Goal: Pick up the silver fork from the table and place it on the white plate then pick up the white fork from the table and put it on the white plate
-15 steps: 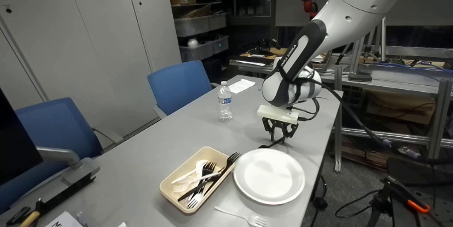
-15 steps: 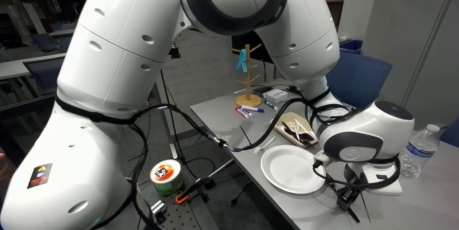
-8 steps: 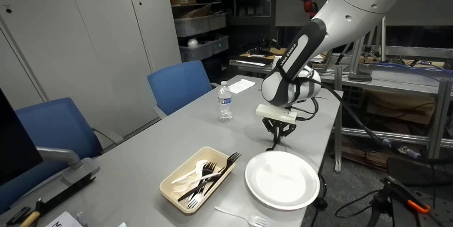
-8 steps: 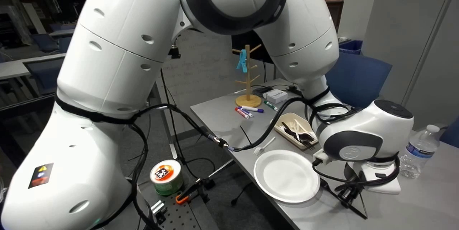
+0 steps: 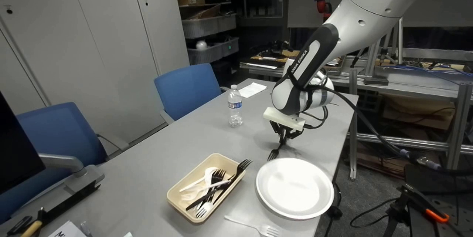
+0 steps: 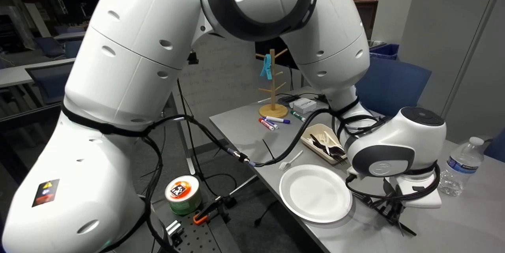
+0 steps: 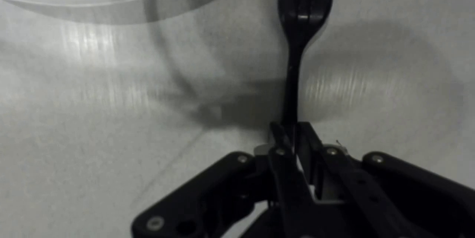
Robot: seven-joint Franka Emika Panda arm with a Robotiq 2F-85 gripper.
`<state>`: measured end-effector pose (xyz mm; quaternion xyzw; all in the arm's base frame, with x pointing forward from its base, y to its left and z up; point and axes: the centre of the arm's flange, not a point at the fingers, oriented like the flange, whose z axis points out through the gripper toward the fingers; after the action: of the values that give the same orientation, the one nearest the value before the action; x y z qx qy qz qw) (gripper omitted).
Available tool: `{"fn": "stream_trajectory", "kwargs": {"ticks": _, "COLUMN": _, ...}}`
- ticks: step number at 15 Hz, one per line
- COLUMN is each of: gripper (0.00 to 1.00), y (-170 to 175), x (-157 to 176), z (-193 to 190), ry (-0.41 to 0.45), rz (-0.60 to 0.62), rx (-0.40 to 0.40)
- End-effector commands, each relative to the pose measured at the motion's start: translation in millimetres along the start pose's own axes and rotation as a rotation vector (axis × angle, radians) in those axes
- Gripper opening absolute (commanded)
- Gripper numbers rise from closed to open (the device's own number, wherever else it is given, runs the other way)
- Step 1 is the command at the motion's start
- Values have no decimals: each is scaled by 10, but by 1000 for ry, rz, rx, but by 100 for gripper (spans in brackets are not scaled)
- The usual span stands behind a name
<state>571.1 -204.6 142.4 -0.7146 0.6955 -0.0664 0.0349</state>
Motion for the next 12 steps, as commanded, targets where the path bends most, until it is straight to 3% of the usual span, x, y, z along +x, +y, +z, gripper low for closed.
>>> {"fn": "stream_trajectory", "kwargs": {"ticks": 1, "gripper": 3, "y": -73, "x": -42, "z": 48, "ry": 32, "rz": 28, "rx": 76}}
{"fn": "stream_trajectory", "kwargs": {"ticks": 12, "gripper": 3, "y": -153, "x": -148, "z": 62, "ry": 27, "rz": 5, "rx": 162}}
